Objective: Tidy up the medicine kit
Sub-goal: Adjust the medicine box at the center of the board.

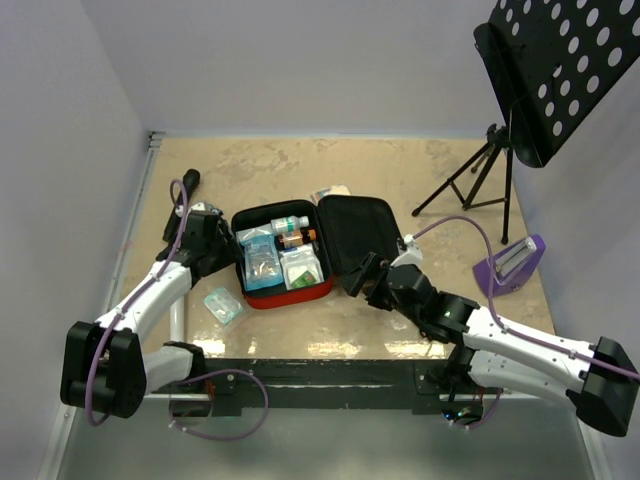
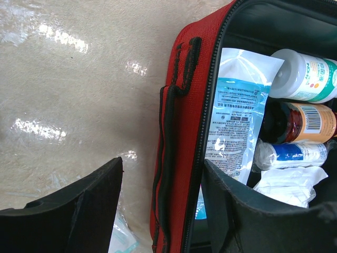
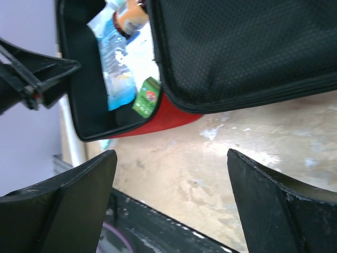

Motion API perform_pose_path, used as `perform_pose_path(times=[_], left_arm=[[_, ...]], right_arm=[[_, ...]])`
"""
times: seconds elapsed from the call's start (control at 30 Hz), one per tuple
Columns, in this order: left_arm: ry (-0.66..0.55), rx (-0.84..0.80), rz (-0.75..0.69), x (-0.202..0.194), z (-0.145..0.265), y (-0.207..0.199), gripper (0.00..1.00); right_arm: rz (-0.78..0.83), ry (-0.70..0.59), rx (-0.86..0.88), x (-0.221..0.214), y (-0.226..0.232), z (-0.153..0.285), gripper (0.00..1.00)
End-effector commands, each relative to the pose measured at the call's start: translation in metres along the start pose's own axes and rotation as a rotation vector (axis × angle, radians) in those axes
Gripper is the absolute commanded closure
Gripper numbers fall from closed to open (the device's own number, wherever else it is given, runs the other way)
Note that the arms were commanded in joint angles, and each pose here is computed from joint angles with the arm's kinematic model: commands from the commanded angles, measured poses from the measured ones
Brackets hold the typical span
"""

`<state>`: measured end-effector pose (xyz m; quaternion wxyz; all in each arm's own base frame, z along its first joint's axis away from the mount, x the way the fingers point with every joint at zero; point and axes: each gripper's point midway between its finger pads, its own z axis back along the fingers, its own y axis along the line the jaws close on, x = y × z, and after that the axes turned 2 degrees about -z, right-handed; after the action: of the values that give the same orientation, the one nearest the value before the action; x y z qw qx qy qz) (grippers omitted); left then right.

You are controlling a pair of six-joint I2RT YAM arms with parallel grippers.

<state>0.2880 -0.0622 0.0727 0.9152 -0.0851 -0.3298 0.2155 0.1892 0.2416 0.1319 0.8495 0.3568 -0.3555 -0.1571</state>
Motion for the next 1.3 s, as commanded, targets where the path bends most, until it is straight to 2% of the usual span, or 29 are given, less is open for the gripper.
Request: perform_pose_path(times=[0.0,0.3,0.67,0.87,1.13,1.27], left_arm=[[-0.026,0.014,0.000,0.008,0.000,0.001,0.36],[0.006,0.051,0.003,0.005,-0.011,0.003,0.37],[0.022,0.113,-0.010,0.020,-0.027,0.001,0.37],[0.036,0.123,-0.010,0.014,-0.029,0.005,0.37],[0.057,0.107,0.007,0.005,-0.032,0.005,0.37],[0.059,0.092,0.010,0.005,-0.031,0.002,0.37]], right_arm=[[-0.133,-0.004,0.122,0.005,0.030,-0.004,0.09],[-0.110,0.017,0.041,-0.001,0.010,-0.034,0.09],[0.030,-0.101,-0.038,0.055,0.008,-0.075,0.09],[0.091,-0.140,-0.068,0.082,0.009,-0.090,0.09],[0.183,-0.214,-0.161,0.124,0.005,-0.099,0.09],[0.222,-0.220,-0.240,0.130,-0.006,-0.086,0.10]])
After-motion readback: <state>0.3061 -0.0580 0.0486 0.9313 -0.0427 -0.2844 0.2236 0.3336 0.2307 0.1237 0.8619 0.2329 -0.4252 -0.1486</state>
